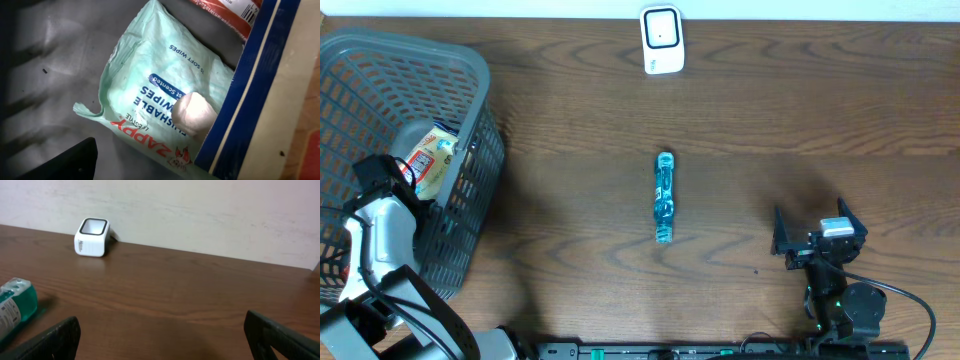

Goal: Scan the item barcode
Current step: 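Reach the left gripper into the basket and grasp the green wipes pack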

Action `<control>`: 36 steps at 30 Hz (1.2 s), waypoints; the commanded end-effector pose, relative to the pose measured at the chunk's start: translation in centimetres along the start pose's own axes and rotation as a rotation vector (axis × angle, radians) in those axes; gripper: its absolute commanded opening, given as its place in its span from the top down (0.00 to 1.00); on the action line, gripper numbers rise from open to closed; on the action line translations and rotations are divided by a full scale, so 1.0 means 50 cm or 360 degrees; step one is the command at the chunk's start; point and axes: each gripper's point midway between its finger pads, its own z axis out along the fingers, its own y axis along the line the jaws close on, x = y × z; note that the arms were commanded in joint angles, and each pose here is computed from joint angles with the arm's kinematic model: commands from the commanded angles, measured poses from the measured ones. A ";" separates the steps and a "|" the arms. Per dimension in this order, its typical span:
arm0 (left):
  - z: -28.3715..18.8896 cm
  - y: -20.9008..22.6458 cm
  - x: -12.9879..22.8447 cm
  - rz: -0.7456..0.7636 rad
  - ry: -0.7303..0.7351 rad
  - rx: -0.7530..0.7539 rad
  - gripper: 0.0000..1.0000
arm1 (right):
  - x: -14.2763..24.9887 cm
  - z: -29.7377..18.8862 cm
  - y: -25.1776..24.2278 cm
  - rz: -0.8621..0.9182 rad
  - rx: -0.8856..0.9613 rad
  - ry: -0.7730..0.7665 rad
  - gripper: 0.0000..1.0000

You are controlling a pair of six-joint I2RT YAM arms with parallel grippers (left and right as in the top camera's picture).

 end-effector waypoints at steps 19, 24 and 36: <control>-0.092 0.065 -0.039 -0.0131 -0.0244 0.0030 0.04 | 0.001 0.000 0.003 -0.0018 -0.0009 -0.0001 0.01; -0.033 0.093 -0.010 -0.0297 -0.0182 -0.0095 0.04 | 0.001 0.000 0.003 -0.0018 -0.0009 -0.0001 0.01; 0.073 0.082 0.030 -0.0268 -0.0046 -0.0175 0.04 | 0.001 0.000 0.003 -0.0018 -0.0009 -0.0001 0.01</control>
